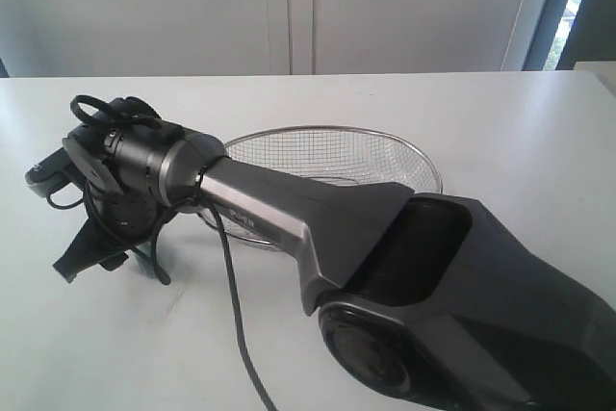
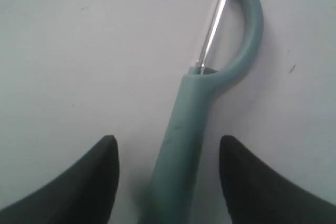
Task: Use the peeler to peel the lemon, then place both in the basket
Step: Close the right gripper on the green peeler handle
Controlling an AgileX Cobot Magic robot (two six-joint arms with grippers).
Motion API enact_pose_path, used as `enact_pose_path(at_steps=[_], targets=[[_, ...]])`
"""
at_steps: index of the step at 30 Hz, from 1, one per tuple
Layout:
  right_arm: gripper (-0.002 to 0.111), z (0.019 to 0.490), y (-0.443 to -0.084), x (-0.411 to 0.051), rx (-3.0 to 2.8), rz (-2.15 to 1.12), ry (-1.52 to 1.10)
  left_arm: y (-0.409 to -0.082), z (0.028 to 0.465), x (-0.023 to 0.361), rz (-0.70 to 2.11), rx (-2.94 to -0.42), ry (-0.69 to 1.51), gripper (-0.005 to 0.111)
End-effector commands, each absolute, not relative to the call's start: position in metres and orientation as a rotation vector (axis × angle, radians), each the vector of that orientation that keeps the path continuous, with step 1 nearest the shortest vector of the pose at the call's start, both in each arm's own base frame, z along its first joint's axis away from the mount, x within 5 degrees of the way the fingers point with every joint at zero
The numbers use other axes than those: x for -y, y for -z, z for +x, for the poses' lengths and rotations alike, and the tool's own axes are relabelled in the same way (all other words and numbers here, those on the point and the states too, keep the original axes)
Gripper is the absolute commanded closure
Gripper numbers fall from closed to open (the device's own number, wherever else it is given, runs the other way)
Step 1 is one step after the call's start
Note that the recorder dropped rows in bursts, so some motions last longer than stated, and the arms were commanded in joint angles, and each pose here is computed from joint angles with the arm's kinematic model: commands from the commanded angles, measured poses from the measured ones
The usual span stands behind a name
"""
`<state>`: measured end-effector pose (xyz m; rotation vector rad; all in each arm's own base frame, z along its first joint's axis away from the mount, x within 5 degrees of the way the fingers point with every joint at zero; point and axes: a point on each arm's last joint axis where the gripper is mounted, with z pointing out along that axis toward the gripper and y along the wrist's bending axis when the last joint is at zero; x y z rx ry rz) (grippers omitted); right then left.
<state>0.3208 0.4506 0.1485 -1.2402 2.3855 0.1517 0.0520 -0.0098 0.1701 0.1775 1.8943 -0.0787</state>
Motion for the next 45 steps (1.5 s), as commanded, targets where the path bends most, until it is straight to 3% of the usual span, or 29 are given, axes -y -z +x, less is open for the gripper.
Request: enact_pose_path(at_steps=[1,8,15,25,27,32,45], targets=[[0.055,0.323,-0.145,-0.449,-2.386,-1.257,-0.130,-0.169,0.052,0.011,0.171,-1.892,0.099,0.107],[0.056,0.323,-0.143,-0.448,-2.400,-1.263,-0.120,-0.169,0.052,0.011,0.171,-1.892,0.099,0.107],[0.066,0.322,-0.140,-0.446,-2.421,-1.272,-0.103,-0.169,0.052,0.011,0.171,-1.892,0.099,0.107],[0.066,0.321,-0.132,-0.445,-2.455,-1.286,-0.085,-0.169,0.052,0.011,0.171,-1.892,0.099,0.107],[0.070,0.320,-0.131,-0.444,-2.468,-1.288,-0.076,-0.169,0.052,0.011,0.171,-1.892,0.099,0.107],[0.108,0.318,-0.131,-0.439,-2.523,-1.292,-0.030,-0.169,0.052,0.011,0.171,-1.892,0.099,0.107],[0.108,0.307,-0.254,-0.422,-2.380,-1.195,-0.138,-0.169,0.052,0.011,0.171,-1.892,0.099,0.107]])
